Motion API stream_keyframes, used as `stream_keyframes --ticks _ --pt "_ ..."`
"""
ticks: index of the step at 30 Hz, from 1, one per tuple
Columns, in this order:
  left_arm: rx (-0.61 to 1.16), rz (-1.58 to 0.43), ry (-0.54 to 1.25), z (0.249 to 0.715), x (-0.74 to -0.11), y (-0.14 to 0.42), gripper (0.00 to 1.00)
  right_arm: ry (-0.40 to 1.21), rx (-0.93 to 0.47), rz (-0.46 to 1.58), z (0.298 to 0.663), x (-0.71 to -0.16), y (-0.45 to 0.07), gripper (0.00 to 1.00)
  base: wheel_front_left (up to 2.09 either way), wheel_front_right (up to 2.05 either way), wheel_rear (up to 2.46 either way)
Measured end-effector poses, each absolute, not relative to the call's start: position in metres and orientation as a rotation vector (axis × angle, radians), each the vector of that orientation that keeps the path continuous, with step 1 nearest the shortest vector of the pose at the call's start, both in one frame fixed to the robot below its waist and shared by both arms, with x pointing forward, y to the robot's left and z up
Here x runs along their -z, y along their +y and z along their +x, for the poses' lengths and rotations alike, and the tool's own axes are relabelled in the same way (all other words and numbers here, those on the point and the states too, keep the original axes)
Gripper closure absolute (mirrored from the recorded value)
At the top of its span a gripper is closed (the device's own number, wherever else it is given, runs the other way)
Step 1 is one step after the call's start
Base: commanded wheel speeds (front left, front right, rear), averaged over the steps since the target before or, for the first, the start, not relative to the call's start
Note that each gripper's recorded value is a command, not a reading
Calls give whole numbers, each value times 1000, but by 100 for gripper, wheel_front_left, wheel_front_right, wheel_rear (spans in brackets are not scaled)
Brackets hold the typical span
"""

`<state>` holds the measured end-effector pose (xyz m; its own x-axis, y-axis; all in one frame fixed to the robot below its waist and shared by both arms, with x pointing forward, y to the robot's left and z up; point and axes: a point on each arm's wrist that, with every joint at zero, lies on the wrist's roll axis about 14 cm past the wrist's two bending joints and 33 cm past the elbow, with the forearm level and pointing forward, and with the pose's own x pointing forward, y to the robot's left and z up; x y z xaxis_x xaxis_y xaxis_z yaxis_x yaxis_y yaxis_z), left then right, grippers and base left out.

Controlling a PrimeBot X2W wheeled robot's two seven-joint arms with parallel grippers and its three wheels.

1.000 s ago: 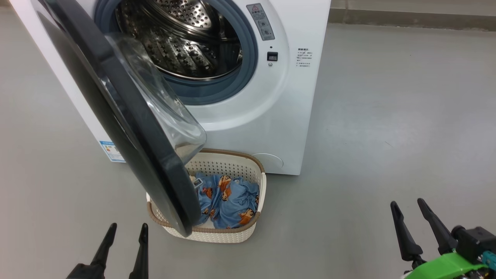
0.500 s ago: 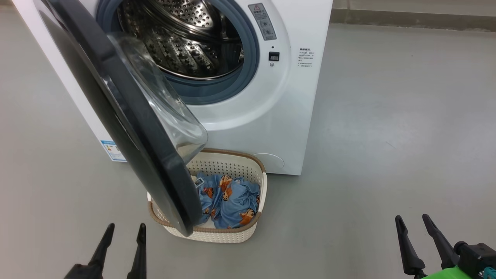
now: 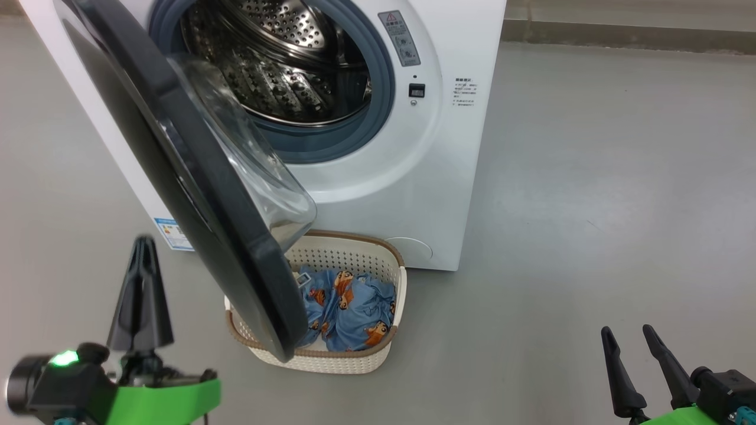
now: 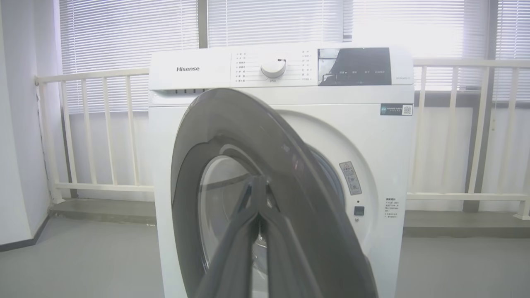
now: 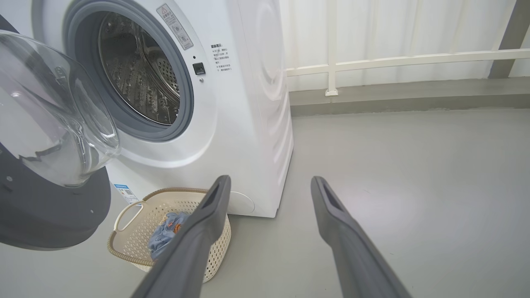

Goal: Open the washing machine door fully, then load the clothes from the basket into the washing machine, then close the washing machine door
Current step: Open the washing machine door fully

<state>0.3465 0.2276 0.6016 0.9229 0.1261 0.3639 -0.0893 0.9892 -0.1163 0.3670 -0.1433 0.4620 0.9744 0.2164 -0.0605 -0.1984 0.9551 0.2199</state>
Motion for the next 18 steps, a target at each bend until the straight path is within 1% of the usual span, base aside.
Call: stream_keyframes --ticks 4,9,13,18 --pt "-34 -80 -527 345 -650 199 100 79 -207 215 367 -464 -145 0 0 0 0" --pt "151 -113 -578 343 -669 140 100 75 -195 215 366 -464 -149 0 0 0 0" --pt "272 -171 -492 349 -648 102 100 75 -186 216 365 -464 -151 0 0 0 0" --pt "340 -210 -353 357 -609 76 100 78 -177 214 362 -463 -154 0 0 0 0"
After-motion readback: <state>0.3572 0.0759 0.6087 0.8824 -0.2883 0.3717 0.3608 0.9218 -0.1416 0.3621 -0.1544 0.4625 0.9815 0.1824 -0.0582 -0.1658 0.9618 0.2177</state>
